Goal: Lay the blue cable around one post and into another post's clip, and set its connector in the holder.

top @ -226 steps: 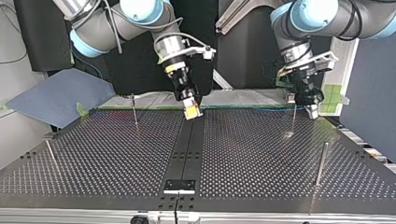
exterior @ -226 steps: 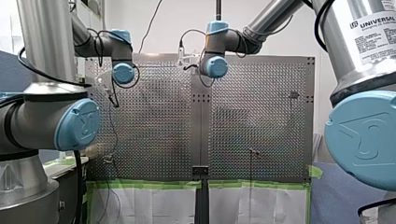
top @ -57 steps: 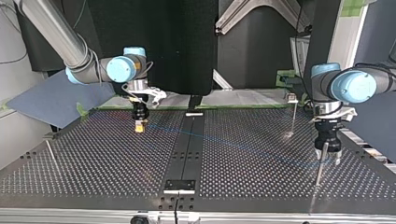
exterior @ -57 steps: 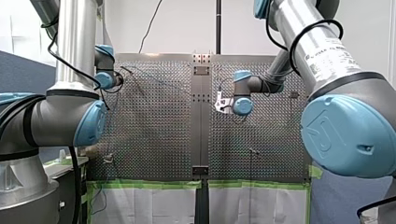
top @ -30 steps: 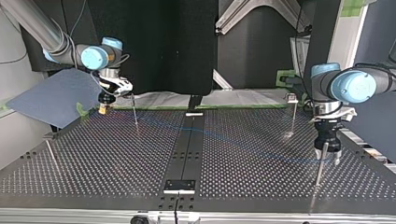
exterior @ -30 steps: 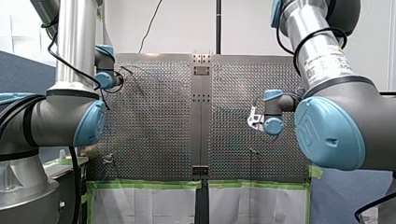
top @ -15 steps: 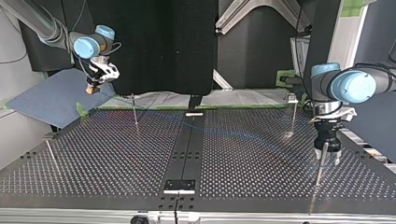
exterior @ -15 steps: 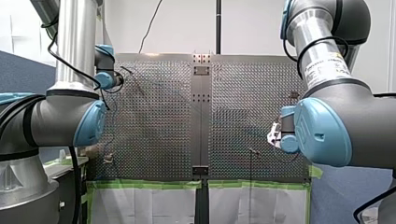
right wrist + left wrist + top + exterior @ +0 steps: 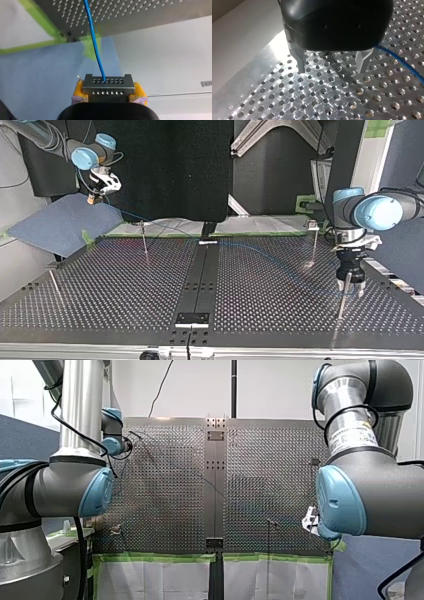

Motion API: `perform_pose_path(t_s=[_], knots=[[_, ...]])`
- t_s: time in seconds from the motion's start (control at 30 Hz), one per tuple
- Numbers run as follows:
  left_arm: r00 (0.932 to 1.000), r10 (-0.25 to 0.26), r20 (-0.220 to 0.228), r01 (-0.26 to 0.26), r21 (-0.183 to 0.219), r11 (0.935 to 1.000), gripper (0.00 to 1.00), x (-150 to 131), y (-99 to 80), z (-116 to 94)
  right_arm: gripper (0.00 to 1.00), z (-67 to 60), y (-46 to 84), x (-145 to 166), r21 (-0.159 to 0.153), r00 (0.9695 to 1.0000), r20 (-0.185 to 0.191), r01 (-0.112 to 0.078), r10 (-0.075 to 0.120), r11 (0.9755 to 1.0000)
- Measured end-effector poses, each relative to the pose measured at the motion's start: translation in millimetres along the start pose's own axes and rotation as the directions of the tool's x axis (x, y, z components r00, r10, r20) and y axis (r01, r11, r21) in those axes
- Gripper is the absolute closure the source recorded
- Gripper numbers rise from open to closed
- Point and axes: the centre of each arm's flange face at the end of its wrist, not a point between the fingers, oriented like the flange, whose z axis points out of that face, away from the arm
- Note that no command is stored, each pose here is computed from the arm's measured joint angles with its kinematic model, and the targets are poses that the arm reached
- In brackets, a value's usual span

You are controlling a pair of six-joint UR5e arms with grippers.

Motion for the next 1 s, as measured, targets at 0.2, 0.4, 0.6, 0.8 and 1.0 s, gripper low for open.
perform_pose_path(t_s=[0.2,0.4,0.6,0.8,1.0], knots=[[1.0000,-0.001,-0.003,0.001,0.000,1.0000,0.00,0,0.0,0,1.00,4.2,24.8,-1,-0.009,0.9998,-0.007,0.018,-0.018,0.9998],[1.0000,-0.003,-0.004,0.003,0.000,1.0000,0.00,0,0.0,0,1.00,18.5,38.4,3,-0.034,0.9989,-0.043,0.020,-0.021,0.9992],[1.0000,-0.004,-0.006,0.004,-0.002,1.0000,0.00,1,0.2,-1,1.00,34.3,45.2,-9,-0.056,0.9986,-0.025,0.044,-0.046,0.9974],[1.0000,-0.004,-0.008,0.004,-0.003,1.0000,0.00,1,0.1,-1,1.00,39.4,46.7,-27,-0.045,0.9980,-0.005,0.062,-0.063,0.9970],[0.9999,-0.005,-0.009,0.005,-0.003,1.0000,0.00,1,0.0,-1,1.00,41.8,42.7,-31,-0.011,0.9975,-0.021,0.067,-0.068,0.9977]])
